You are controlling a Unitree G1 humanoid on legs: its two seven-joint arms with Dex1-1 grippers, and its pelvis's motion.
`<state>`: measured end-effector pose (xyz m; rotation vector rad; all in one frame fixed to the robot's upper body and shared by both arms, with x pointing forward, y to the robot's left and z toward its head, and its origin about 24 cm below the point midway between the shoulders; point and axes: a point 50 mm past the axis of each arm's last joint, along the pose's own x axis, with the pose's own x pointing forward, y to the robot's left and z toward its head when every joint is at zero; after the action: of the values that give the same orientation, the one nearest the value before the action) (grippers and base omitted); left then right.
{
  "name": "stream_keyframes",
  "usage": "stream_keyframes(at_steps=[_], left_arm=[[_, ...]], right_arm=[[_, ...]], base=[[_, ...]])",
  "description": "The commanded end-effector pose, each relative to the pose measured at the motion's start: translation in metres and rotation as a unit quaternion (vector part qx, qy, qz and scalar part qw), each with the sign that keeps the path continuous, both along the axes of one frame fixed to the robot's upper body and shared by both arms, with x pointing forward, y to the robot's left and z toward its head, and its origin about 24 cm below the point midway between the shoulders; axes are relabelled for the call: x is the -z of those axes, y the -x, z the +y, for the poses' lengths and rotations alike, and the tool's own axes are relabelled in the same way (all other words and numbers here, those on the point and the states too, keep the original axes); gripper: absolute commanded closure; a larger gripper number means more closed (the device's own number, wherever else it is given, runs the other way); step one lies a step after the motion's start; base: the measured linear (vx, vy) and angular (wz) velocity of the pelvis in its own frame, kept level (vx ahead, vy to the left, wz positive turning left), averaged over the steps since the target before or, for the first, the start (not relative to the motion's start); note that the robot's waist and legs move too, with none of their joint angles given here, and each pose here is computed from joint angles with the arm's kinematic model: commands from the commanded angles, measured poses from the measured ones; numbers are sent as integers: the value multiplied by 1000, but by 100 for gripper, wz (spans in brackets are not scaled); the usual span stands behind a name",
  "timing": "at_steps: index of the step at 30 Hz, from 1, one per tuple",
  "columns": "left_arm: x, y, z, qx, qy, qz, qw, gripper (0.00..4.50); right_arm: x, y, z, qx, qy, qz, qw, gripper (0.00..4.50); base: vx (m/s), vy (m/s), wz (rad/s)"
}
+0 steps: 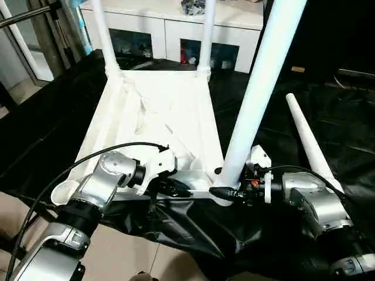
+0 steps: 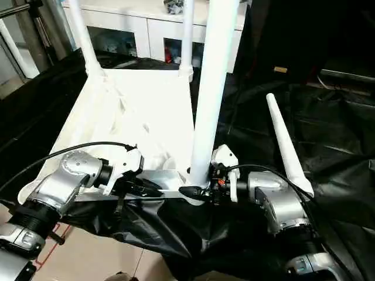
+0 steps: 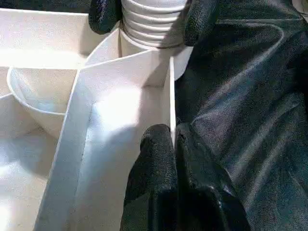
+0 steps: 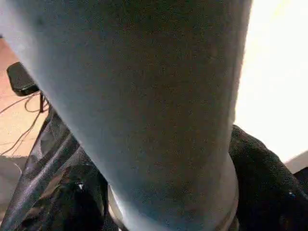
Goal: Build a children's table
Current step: Rotate leg to tighten
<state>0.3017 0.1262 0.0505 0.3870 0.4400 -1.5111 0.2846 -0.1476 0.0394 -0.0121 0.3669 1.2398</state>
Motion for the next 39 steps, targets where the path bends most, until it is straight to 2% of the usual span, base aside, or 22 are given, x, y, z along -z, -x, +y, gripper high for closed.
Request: stream_keyframes(at_steps=[1,2,3,4,7,11,14,15,16,19,23,28,30,34,36,39], left_arm=[[-7,-3,-17,-1,33,-23,999,450],[-7,-4,-17,-8,33,-26,999,450],[-8,-14,-19,-58,29,-47,997,450],[-8,-18,-21,-78,30,-52,995,450],[-13,-30,-26,-144,38,-69,986,450],[-16,-44,-33,-216,30,-88,972,450],[-20,-50,-43,-251,37,-103,962,450],[-21,-51,-44,-253,39,-105,961,450],[-21,-51,-46,-256,40,-107,960,450],[-20,-50,-51,-244,39,-109,963,450],[-19,-46,-52,-224,47,-101,968,450],[-18,-37,-49,-167,59,-97,979,450],[-18,-30,-45,-121,68,-85,987,450],[-16,-23,-40,-80,59,-71,992,450],[-14,-17,-31,-39,48,-56,996,450],[-14,-14,-26,-19,44,-47,998,450]], right_arm=[[8,-1,10,23,5,8,1000,160],[9,-2,11,31,7,7,999,164],[16,-11,14,96,25,-1,995,166],[19,-16,15,128,34,-5,991,166],[28,-30,21,226,51,-1,973,170],[29,-42,39,305,33,18,952,170],[29,-48,56,334,32,17,942,170],[28,-48,58,333,30,13,942,170],[27,-49,61,332,25,9,943,115],[25,-50,67,320,5,13,947,95],[22,-52,63,307,17,-6,952,48],[12,-48,54,234,-10,-34,972,48],[8,-41,44,179,-13,-49,983,48],[5,-35,34,134,-19,-49,990,48],[3,-24,22,73,-14,-45,996,48],[1,-18,16,37,-7,-41,998,48]], base=[[0,0,0],[0,0,0],[0,0,0],[0,0,0],[0,0,0],[0,0,0],[0,0,0],[0,0,0],[0,0,0],[0,0,0],[0,0,0],[0,0,0],[0,0,0],[0,0,0],[0,0,0],[0,0,0]])
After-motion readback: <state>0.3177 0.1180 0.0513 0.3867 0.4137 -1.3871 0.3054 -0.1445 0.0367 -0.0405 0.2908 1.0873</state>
